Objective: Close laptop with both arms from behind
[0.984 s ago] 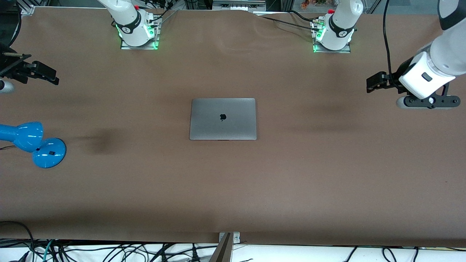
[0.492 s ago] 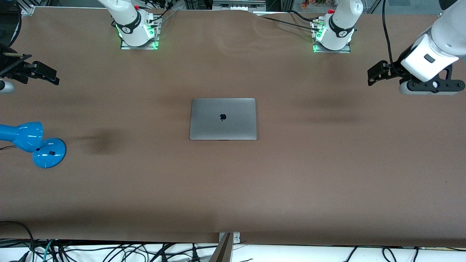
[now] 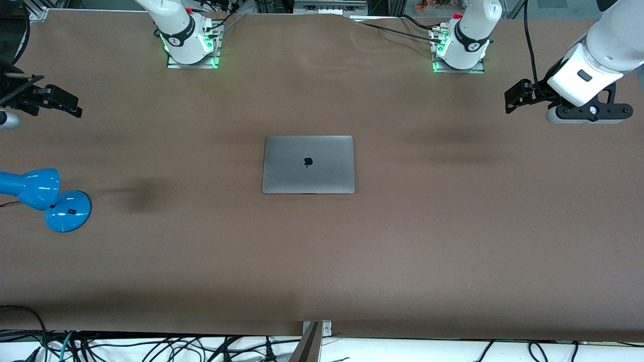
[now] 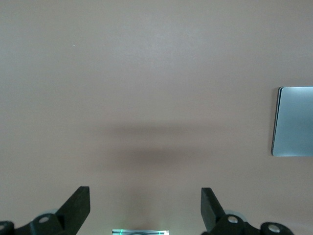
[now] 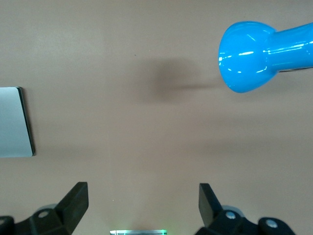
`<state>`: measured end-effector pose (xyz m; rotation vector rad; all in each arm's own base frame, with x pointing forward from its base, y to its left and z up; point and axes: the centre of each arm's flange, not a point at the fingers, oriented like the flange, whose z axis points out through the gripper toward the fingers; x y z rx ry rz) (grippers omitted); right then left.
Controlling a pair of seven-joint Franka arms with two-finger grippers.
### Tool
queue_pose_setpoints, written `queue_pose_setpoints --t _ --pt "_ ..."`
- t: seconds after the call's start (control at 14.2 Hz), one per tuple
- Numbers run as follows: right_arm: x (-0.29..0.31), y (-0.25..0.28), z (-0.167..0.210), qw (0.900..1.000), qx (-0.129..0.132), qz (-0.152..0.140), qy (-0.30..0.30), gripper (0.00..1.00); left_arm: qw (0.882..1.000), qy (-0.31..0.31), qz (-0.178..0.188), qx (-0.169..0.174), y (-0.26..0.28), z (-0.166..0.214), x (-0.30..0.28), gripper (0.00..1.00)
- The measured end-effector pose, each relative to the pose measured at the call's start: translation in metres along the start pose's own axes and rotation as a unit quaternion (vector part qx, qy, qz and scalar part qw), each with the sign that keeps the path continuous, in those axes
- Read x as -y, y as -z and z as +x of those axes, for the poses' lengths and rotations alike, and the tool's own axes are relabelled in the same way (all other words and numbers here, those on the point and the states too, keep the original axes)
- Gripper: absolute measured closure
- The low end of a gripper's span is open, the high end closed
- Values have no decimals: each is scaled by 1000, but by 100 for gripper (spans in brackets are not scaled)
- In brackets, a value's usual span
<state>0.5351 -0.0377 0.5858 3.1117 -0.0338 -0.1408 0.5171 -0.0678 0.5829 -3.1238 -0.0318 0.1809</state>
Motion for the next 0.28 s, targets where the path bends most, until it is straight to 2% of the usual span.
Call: queue_pose_setpoints --t 0.28 --pt "0 0 0 1000 0 0 0 0 1000 1 0 4 -4 3 1 0"
